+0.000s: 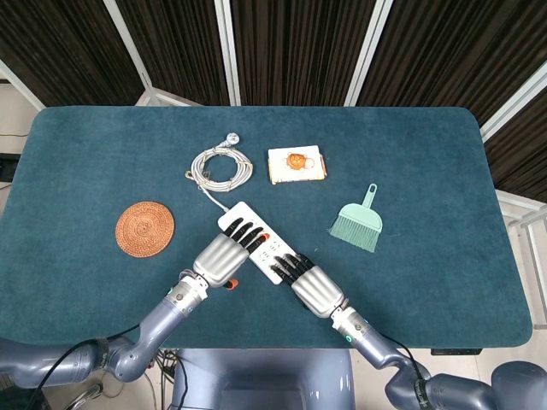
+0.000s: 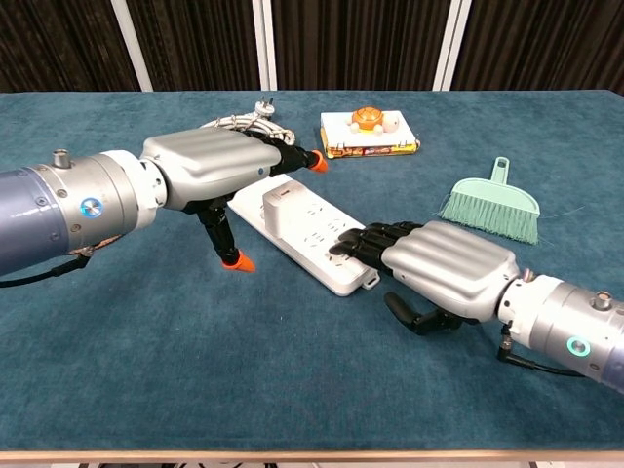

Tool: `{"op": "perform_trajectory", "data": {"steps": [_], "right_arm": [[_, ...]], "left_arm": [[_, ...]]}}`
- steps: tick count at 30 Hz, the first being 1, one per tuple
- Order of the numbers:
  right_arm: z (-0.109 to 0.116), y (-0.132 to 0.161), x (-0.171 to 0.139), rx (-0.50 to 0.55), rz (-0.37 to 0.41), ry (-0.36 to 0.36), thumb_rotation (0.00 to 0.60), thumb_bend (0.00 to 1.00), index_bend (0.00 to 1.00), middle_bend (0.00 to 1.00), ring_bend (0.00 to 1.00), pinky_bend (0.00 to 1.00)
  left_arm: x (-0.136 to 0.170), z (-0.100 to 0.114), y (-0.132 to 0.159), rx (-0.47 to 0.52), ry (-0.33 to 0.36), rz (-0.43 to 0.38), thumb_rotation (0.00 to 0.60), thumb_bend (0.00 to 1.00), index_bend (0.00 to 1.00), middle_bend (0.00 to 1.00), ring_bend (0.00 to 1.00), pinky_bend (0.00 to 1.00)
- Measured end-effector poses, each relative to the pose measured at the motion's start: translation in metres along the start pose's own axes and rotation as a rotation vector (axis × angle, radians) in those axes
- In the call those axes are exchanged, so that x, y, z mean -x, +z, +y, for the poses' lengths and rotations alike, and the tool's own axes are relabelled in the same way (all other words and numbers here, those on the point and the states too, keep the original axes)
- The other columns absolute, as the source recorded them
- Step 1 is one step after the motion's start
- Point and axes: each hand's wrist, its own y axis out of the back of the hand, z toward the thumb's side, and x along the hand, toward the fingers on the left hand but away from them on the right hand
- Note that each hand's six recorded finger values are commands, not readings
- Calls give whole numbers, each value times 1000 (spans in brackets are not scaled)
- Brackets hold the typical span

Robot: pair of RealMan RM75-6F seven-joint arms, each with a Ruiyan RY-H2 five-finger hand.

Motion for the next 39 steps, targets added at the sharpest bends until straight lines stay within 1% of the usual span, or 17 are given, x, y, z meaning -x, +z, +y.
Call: {"op": "perform_trajectory", "data": {"steps": [7,14,19,23,29,39], "right_arm": [[-6,3,-2,1,10,10,600,752,81,80,91,182],[-10,3,-5,-5,10,23,600,753,85,83,93,182],[-11,1,-7,-10,6,26,600,752,89,88,96,182],[-10,0,-8,-10,2,23,600,753,89,88,96,182],[-9,-2,-10,-9,-3,19,600,754,89,89,96,182],[-10,-5,-13,-10,-11,22,600,753,92,90,97,182]], "left_arm": [[-3,-7,1,-4,-11,4,600,0,103,125,9,1],[-12,-13,-1,-28,-10,18,600,30,154,205,52,61],[-21,-16,-3,-42,2,33,600,32,168,213,58,68],[-28,-16,-3,-30,14,39,600,33,172,218,58,68],[-34,-13,-7,-18,27,49,600,79,241,270,71,73],[-43,-14,-16,-39,24,68,600,118,278,310,82,87]]}}
